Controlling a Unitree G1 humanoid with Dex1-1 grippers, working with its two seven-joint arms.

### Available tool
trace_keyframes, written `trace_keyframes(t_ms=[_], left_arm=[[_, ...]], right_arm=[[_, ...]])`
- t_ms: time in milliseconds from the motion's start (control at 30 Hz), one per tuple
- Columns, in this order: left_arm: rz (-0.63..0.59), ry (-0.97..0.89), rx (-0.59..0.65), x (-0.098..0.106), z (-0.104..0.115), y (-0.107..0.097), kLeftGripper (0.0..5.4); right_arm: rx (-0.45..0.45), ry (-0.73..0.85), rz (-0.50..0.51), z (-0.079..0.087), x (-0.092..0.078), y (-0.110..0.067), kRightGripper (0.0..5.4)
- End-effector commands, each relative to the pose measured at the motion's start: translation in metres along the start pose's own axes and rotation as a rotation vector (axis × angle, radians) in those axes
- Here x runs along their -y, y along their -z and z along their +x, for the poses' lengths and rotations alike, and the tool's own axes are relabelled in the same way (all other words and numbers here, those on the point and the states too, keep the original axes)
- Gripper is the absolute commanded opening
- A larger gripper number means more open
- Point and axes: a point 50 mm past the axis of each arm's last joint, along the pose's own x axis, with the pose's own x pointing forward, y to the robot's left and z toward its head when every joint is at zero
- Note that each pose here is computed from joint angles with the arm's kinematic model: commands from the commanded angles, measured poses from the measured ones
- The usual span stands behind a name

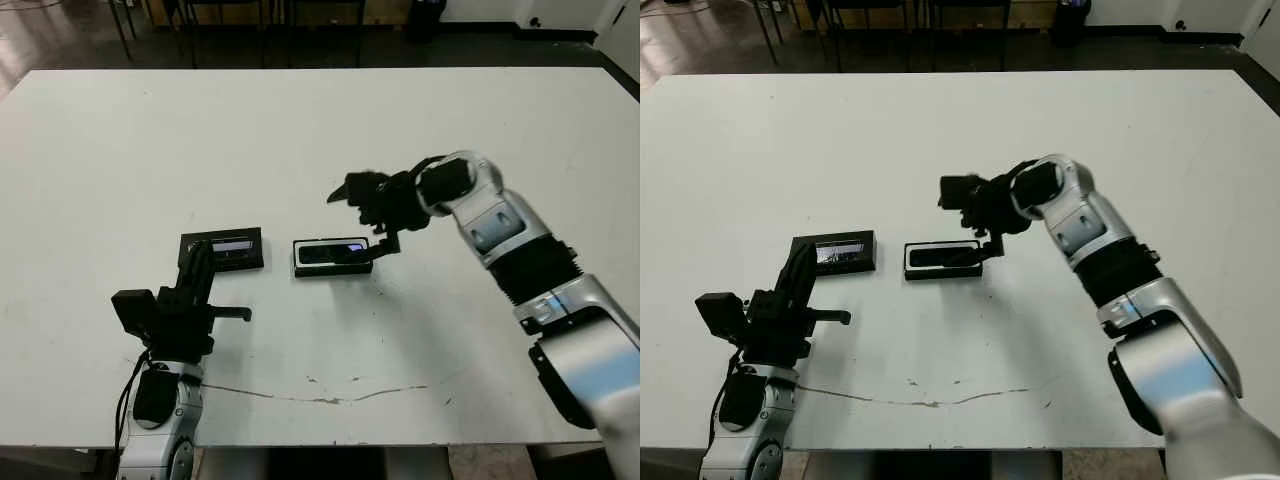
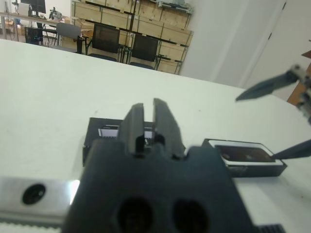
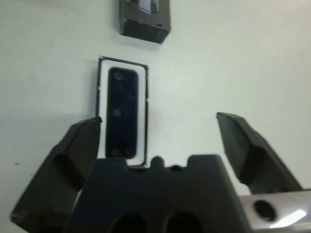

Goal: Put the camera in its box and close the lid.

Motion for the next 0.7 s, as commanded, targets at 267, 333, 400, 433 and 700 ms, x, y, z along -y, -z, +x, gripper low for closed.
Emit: trace_keyframes(t_ms=[267, 333, 400, 433, 700], left_arm=[[0.030, 0.003, -0.024, -0.004, 0.001, 0.004, 0.00], [0.030, 0.002, -0.024, -0.004, 0.001, 0.004, 0.00], [0.018, -0.002, -0.021, -0.004, 0.001, 0.003, 0.00], [0.019, 0.000, -0.014, -0.005, 0.001, 0.002, 0.00], [0.254, 0.046, 0.091, -0.036, 0.014, -0.038, 0.00]], right_arm=[[0.188, 0.211, 0.100, -0.042, 0.015, 0.003, 5.38], [0.276, 0.318, 0.249, -0.049, 0.012, 0.008, 5.38], [0.332, 0.414, 0.345, -0.055, 0.004, 0.013, 5.38], [0.357, 0.455, 0.380, -0.057, -0.001, 0.016, 5.38], [0.330, 0.698, 0.507, -0.057, -0.049, 0.039, 3.92]])
